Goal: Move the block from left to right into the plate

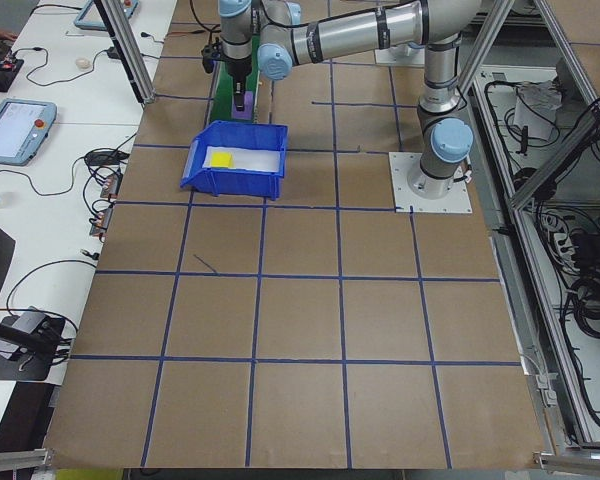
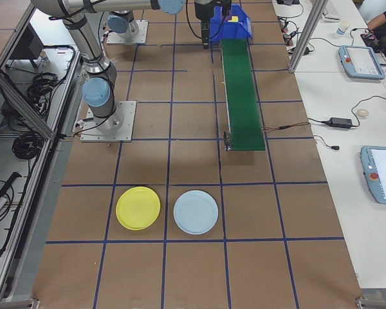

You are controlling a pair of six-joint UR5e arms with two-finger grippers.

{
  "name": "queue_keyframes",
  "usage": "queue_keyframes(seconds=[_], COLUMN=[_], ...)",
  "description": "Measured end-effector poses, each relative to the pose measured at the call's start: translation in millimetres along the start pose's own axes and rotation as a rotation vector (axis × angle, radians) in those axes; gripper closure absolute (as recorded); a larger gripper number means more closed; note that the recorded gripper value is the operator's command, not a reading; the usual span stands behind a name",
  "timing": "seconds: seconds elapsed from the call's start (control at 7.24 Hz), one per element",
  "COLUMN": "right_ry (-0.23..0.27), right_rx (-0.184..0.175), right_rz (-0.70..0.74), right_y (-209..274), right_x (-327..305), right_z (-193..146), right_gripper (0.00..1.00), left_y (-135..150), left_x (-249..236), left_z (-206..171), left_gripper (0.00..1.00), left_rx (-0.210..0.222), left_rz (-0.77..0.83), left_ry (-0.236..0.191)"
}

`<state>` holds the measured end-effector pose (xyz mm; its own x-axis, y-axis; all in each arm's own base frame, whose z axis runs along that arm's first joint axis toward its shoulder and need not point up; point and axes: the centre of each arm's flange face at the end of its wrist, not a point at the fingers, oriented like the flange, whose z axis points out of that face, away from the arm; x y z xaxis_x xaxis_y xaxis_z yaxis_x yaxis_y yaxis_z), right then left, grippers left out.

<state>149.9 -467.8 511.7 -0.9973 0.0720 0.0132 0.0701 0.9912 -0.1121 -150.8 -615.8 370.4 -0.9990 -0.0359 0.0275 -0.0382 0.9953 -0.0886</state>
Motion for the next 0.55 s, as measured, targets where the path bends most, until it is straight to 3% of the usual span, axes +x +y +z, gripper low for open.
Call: queue_keyframes(seconds=[0.41, 0.55], right_ry=[0.006, 0.006], right_rx=[-0.017, -0.015], right_rz=[-0.009, -0.01], right_y=[4.7, 5.1], right_x=[-2.5, -3.3], right_z=[5.0, 5.7], right_gripper=[0.0, 0.0], left_y=[-8.4, -7.6], left_x=[66.7, 79.4], left_z=[53.6, 65.7], left_gripper=[0.66, 0.29], left_rx=[0.056, 0.058], left_rz=[0.054, 0.062], left_ry=[0.017, 0.019])
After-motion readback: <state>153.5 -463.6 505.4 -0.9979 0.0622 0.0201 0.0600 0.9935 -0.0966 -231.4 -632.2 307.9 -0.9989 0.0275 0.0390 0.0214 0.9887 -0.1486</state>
